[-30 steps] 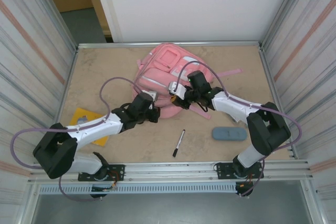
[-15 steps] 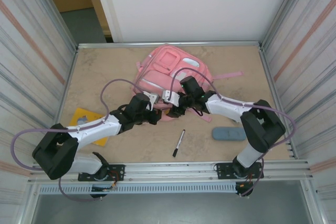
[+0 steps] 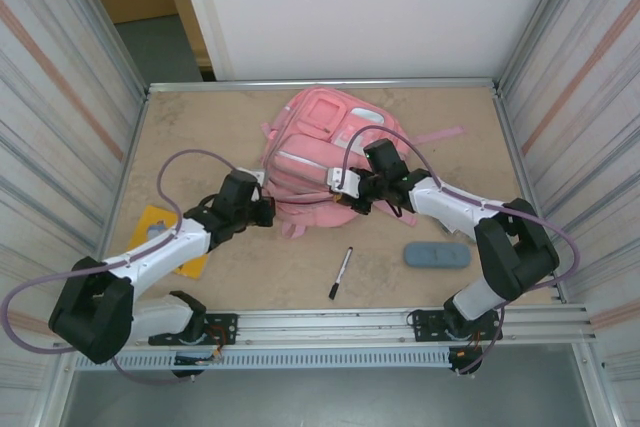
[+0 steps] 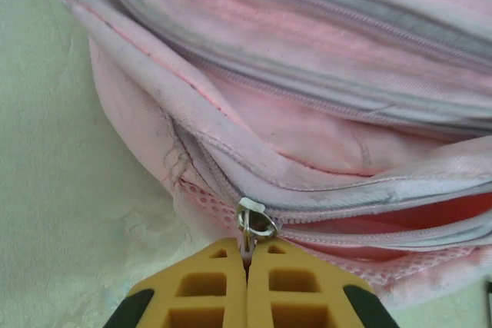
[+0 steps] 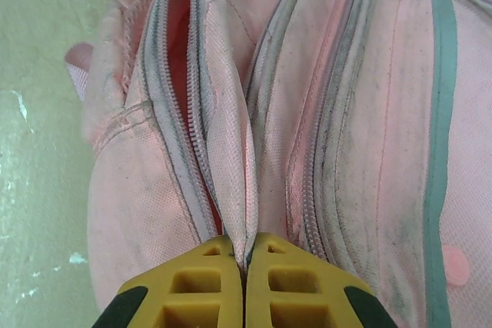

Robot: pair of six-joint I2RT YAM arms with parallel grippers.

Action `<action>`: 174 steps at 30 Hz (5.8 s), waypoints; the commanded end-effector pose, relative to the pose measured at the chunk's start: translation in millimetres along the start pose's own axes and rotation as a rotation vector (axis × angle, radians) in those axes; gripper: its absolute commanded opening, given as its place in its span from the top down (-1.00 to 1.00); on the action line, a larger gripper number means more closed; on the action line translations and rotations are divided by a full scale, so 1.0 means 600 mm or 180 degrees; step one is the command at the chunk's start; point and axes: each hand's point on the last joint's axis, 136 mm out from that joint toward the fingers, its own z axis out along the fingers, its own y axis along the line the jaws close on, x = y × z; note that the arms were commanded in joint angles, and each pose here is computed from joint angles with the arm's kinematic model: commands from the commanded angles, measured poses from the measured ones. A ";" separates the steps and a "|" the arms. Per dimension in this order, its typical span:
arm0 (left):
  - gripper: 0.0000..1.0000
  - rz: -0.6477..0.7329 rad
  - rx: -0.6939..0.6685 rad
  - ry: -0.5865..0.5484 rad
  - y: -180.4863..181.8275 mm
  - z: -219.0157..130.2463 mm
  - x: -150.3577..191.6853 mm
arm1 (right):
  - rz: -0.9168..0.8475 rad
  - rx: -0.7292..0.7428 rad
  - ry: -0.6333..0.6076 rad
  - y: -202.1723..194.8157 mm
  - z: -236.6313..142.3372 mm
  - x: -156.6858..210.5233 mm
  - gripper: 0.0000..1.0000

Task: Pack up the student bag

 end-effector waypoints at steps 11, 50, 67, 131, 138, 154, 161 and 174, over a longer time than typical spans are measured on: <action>1.00 0.0557 0.1112 0.0140 -0.178 -0.050 0.014 | 0.0278 -0.0333 -0.0733 0.065 -0.004 -0.103 -0.22; -0.32 0.0428 0.0921 -0.0018 -0.107 -0.007 0.020 | 0.0041 -0.0173 0.0126 0.076 0.017 -0.037 -0.18; -0.41 0.0799 0.1302 0.0137 -0.133 0.087 0.004 | -0.0090 -0.0397 -0.0178 0.074 0.009 -0.058 1.00; 1.00 -0.0510 0.0012 0.0007 0.111 0.046 -0.045 | -0.0414 -0.0162 -0.0109 0.075 -0.037 -0.089 1.00; 0.98 -0.0557 0.0072 0.0027 0.138 0.079 -0.094 | -0.0345 -0.0037 -0.0156 0.077 -0.023 -0.100 0.46; -0.34 0.1844 0.0457 -0.0454 -0.098 -0.043 -0.070 | 0.3994 0.3301 0.0001 -0.075 -0.302 0.103 -0.98; -0.73 0.3108 0.0183 -0.0326 -0.161 0.026 -0.032 | 0.5407 0.2648 0.0086 -0.008 -0.290 0.216 -0.98; -0.54 0.3053 -0.0681 0.0253 -0.130 0.146 -0.073 | 0.4978 0.1840 0.0260 0.014 -0.247 0.171 -0.82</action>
